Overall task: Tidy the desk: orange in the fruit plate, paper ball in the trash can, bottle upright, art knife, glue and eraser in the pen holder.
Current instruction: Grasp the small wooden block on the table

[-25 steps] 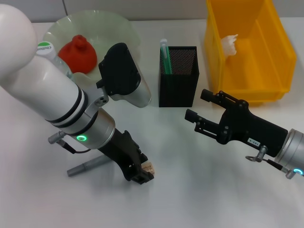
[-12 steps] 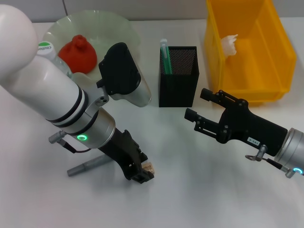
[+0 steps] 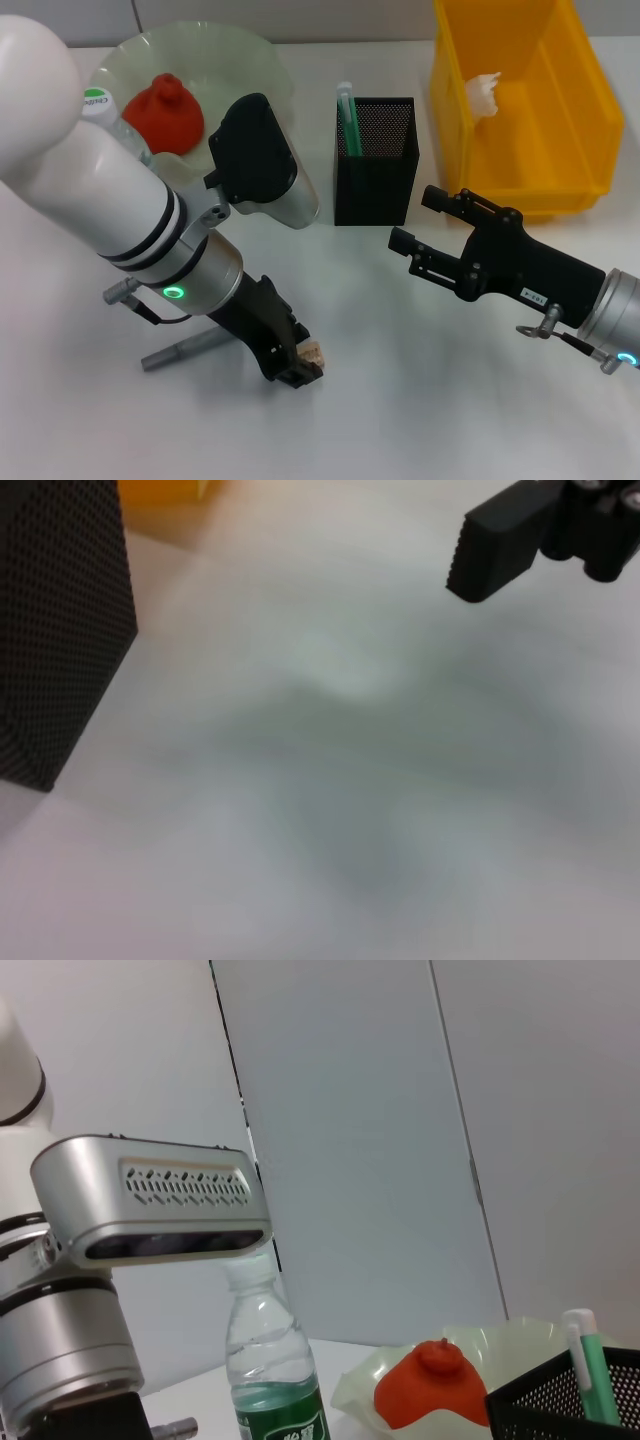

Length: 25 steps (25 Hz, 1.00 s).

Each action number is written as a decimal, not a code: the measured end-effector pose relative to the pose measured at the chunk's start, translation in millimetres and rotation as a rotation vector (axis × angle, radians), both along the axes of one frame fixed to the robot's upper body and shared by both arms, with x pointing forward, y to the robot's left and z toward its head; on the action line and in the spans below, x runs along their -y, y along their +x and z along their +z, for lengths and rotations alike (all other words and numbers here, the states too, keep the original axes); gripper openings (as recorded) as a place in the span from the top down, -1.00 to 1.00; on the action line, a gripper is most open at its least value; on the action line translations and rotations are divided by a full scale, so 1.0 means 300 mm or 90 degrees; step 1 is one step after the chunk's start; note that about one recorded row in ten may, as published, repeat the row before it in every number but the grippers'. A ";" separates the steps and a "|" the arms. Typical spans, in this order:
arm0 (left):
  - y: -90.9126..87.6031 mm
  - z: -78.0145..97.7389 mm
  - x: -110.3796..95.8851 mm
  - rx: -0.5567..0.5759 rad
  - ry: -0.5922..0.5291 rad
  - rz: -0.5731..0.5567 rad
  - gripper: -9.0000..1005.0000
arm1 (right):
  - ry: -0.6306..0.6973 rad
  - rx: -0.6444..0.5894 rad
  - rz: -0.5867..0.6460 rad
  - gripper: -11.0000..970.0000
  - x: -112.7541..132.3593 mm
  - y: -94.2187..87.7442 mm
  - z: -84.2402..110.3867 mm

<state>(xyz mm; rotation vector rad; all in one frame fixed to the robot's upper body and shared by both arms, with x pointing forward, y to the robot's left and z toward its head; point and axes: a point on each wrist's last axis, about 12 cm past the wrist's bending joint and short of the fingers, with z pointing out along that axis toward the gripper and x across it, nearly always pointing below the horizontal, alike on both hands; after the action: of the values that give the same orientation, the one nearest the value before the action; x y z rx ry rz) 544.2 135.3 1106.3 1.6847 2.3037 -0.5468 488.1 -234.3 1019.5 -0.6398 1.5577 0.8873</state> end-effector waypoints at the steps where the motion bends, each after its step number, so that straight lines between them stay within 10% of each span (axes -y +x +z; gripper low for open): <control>1: 0.000 -0.002 -0.001 -0.001 0.001 0.001 0.16 | 0.000 0.000 0.000 -0.56 0.000 0.000 0.000; 25: -0.002 -0.014 -0.002 0.001 0.019 -0.004 0.32 | 0.008 0.003 -0.002 -0.55 -0.002 0.001 0.005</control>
<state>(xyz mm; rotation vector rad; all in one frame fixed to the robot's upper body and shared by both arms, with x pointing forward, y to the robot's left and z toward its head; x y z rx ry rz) 543.5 136.0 1102.1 1.7048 2.3173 -0.5150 488.4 -233.7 1020.9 -0.6292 1.5465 0.8916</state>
